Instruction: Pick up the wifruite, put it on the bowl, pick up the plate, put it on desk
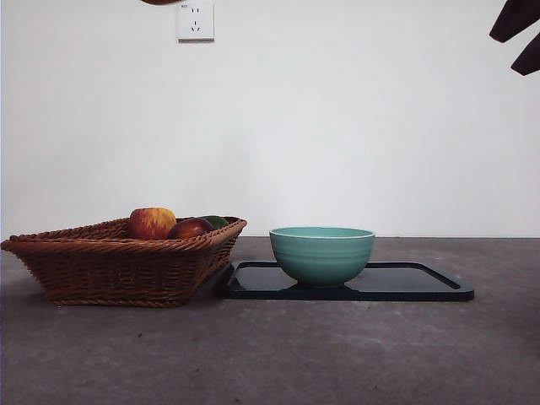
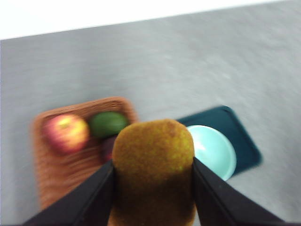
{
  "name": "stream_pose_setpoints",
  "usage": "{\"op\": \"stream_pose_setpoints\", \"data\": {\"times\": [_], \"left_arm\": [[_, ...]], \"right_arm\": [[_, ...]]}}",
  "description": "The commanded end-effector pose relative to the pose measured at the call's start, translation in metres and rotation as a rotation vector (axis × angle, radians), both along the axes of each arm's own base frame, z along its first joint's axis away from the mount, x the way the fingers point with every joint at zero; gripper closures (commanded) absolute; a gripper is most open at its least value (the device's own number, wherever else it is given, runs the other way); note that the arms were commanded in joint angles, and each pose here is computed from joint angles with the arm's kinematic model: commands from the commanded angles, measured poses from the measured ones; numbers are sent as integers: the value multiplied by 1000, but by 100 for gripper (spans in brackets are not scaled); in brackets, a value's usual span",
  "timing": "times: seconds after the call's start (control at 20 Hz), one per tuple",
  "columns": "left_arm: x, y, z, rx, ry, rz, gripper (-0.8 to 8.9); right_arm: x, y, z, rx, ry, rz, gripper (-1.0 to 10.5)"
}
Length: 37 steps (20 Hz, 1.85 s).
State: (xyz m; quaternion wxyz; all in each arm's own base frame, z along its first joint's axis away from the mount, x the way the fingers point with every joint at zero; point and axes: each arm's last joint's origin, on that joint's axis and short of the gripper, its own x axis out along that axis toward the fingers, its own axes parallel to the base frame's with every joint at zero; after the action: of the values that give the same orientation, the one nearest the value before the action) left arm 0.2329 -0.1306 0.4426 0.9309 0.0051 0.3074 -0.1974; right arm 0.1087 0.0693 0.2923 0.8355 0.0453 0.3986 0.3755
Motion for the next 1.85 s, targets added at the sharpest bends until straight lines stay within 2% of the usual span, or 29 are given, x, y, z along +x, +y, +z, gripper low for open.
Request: {"op": "stream_pose_setpoints", "data": {"times": [0.05, 0.25, 0.35, 0.6, 0.95, 1.2, 1.35, 1.65, 1.85], "left_arm": [[-5, 8, -10, -18, 25, 55, 639], [-12, 22, -59, -4, 83, 171, 639], [-9, 22, -89, 2, 105, 194, 639], [7, 15, -160, 3, 137, 216, 638], [43, 6, -214, 63, 194, 233, 628], [58, 4, -241, 106, 240, 235, 621], [60, 3, -245, 111, 249, 236, 524], [60, 3, -245, 114, 249, 234, 493], [56, 5, -236, 104, 234, 231, 493]], "right_arm": [[0, 1, 3, 2, -20, 14, 775], [1, 1, 3, 2, -20, 14, 775], [1, 1, 3, 2, -20, 13, 775], [1, 1, 3, 2, -20, 13, 775], [1, 1, 3, 2, -19, 13, 775], [1, 1, 3, 3, -20, 13, 775], [1, 1, 3, 3, -20, 13, 775], [1, 1, 3, 5, -24, 10, 775], [4, 0, 3, -24, -16, -97, 756]]}}
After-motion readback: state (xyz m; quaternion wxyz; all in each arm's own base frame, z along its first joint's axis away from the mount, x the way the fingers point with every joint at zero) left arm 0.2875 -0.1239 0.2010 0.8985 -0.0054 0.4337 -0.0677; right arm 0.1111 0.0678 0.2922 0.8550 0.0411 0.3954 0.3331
